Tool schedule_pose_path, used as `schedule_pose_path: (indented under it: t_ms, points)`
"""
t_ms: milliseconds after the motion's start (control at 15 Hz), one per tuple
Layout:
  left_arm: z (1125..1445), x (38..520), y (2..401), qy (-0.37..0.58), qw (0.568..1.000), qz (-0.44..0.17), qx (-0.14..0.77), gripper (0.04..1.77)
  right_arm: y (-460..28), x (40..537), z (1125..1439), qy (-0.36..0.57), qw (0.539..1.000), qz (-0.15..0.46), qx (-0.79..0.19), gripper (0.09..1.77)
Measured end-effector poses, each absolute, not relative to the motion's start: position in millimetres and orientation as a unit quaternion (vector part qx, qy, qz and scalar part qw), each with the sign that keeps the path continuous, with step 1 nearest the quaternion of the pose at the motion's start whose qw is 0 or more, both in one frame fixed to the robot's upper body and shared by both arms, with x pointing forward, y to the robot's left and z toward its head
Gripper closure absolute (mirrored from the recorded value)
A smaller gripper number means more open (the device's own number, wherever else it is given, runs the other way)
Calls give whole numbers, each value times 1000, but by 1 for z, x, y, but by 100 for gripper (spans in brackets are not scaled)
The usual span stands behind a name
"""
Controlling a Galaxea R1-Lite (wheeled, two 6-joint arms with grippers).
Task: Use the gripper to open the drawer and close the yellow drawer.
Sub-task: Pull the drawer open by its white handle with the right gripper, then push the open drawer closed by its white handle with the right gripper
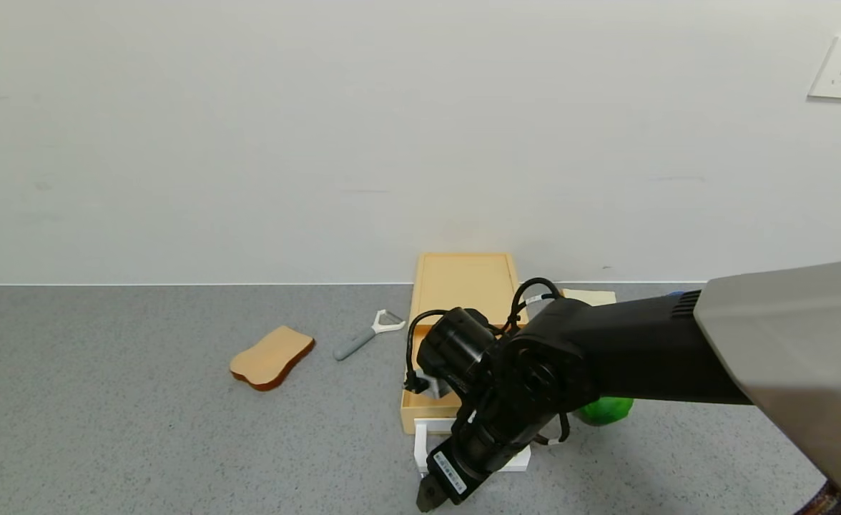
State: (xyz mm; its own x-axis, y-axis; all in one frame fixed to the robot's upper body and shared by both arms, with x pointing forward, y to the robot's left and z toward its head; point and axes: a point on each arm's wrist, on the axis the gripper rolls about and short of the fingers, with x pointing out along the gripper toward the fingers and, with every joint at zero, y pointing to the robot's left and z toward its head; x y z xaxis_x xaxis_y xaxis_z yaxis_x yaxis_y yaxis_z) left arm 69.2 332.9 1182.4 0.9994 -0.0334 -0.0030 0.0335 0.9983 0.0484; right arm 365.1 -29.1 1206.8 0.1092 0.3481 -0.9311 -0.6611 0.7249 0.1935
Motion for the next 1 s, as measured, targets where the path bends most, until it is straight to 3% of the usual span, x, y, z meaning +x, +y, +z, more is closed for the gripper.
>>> schedule_pose_path:
  t_ms: [600,1000]
  points:
    - [1182,69,333,1,1000,-17,24,9,-31,354,1220,569,732,351,-129,15]
    - [1182,69,333,1,1000,-17,24,9,-53,342,1283,509,769,372,-101,15]
